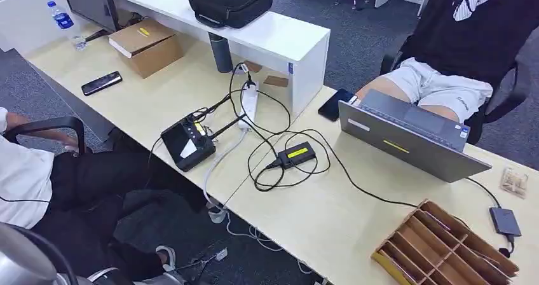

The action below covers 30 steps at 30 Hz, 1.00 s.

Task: Pass the card to the sensor for recognition and then transmit it.

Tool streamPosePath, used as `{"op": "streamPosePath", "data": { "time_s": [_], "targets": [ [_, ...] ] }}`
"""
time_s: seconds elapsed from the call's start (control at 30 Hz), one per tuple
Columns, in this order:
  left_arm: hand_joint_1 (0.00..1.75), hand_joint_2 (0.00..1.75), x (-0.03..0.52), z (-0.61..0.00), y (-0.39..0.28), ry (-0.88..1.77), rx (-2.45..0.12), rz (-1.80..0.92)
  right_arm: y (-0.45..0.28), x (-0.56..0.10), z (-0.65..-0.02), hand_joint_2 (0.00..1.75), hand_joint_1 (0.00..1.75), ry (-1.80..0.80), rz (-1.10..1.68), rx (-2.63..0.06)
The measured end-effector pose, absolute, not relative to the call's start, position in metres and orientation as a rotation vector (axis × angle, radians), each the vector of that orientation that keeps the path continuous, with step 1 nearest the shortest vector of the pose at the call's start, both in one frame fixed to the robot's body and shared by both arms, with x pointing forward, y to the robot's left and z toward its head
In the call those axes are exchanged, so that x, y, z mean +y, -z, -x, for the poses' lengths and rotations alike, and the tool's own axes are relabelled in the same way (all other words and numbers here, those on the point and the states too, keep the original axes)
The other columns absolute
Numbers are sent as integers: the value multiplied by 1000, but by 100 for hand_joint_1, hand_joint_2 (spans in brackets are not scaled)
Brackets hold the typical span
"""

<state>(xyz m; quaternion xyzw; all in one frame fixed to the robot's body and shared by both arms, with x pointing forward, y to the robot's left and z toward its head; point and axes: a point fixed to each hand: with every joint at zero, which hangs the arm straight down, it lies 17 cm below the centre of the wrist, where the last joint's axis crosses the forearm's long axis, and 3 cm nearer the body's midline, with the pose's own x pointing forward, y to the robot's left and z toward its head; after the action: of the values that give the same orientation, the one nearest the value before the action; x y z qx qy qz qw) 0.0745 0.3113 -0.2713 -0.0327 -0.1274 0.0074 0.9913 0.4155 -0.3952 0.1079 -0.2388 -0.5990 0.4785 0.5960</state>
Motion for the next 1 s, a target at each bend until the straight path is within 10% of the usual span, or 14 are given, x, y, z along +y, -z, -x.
{"op": "streamPosePath", "data": {
  "time_s": [1.0],
  "targets": [
    [0, 175, 312, -74, 271, 3, -248, 66, -38, -394, -407, 175, 175, -1245, 396, -1163]
  ]
}}
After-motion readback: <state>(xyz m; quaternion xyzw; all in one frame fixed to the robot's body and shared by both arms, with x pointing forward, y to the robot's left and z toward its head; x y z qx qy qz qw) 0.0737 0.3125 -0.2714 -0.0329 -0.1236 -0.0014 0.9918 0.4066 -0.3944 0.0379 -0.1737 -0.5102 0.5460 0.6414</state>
